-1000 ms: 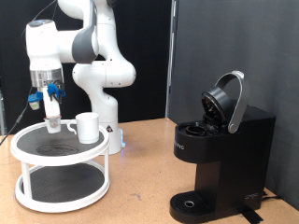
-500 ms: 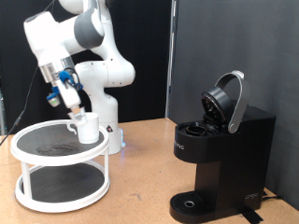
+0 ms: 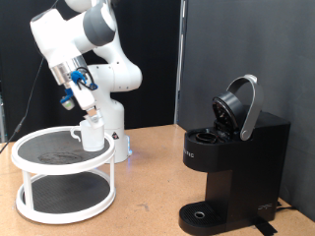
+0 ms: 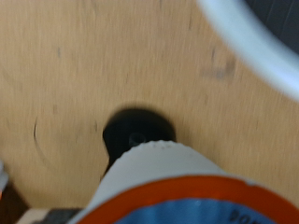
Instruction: Make a cup of coffee with the keurig machine
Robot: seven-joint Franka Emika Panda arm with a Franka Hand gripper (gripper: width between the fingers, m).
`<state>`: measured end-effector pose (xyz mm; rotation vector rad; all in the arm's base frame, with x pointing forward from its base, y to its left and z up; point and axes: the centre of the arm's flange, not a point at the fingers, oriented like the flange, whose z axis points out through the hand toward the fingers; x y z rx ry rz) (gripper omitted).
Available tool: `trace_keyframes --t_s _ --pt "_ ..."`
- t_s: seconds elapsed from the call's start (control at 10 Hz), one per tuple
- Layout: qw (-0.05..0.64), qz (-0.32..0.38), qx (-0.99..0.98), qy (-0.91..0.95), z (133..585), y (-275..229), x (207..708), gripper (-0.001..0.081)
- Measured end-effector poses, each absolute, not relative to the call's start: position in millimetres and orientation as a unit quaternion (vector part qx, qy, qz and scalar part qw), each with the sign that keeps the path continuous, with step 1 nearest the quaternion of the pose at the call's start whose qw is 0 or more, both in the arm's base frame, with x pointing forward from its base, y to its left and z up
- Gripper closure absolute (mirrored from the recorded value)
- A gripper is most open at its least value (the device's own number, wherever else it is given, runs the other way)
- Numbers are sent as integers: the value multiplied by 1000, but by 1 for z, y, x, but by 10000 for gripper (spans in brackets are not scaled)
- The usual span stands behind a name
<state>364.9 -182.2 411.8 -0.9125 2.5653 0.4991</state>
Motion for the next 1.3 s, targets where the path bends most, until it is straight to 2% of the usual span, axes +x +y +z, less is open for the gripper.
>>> trace_keyframes --t_s 0.3,0.9,1.3 --pt "202 251 -350 880 434 -146 392 484" --pt "183 278 -361 871 446 -122 413 484" --pt "148 311 -392 853 458 -80 448 484"
